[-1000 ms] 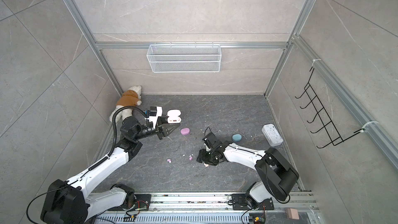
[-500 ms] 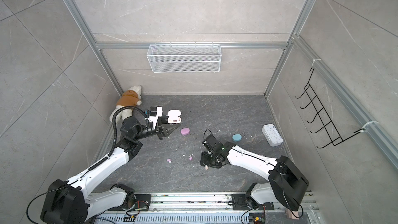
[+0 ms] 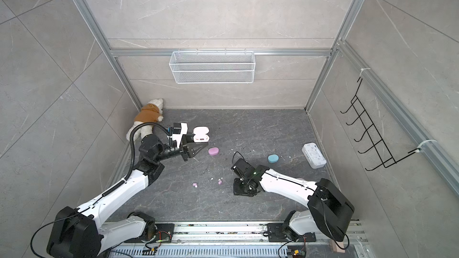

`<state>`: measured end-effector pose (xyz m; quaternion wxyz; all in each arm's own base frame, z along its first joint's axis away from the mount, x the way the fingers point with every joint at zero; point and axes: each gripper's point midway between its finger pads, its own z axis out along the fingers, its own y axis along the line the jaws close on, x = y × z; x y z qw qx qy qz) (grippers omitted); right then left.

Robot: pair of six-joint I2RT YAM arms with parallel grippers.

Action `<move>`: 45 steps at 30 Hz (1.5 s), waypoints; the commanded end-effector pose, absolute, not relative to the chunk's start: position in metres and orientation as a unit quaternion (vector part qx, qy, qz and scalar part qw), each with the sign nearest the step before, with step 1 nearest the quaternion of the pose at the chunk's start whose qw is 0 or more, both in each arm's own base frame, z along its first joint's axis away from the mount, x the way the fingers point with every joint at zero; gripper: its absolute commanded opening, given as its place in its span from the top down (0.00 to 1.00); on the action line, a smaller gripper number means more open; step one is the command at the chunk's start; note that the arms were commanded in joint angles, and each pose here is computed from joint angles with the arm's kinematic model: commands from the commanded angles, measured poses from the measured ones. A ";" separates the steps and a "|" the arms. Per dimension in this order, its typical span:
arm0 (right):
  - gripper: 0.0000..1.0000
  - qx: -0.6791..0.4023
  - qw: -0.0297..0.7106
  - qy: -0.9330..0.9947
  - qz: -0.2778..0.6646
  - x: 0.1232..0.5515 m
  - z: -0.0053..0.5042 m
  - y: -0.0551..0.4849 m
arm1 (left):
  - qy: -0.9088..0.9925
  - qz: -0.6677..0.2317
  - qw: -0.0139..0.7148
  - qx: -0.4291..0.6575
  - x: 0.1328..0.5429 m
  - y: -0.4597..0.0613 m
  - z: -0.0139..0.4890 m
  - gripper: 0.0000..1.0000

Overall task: Insert wireless bluetooth earbuds into charging case
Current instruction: Rotate the wireless bluetooth earbud at the bottom-center of the table.

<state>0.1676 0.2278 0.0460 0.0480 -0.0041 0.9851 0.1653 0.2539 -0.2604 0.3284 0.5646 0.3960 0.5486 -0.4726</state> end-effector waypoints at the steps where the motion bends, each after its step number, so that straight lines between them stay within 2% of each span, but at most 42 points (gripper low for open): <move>1: 0.54 0.000 0.044 0.985 0.169 0.165 0.044 0.236 | 0.522 -0.473 0.581 0.409 0.245 -0.260 0.345 0.77; 8: 0.58 -0.012 0.045 0.983 0.178 0.169 0.049 0.251 | 0.521 -0.473 0.581 0.409 0.245 -0.260 0.345 0.77; 14: 0.64 -0.023 0.059 0.992 0.106 0.174 0.053 0.230 | 0.522 -0.472 0.581 0.410 0.244 -0.260 0.345 0.77; 30: 0.64 -0.040 0.046 0.995 0.077 0.177 0.027 0.225 | 0.522 -0.473 0.580 0.409 0.245 -0.260 0.344 0.77; 45: 0.64 -0.003 0.049 0.996 0.076 0.181 0.027 0.186 | 0.523 -0.473 0.579 0.410 0.245 -0.260 0.344 0.77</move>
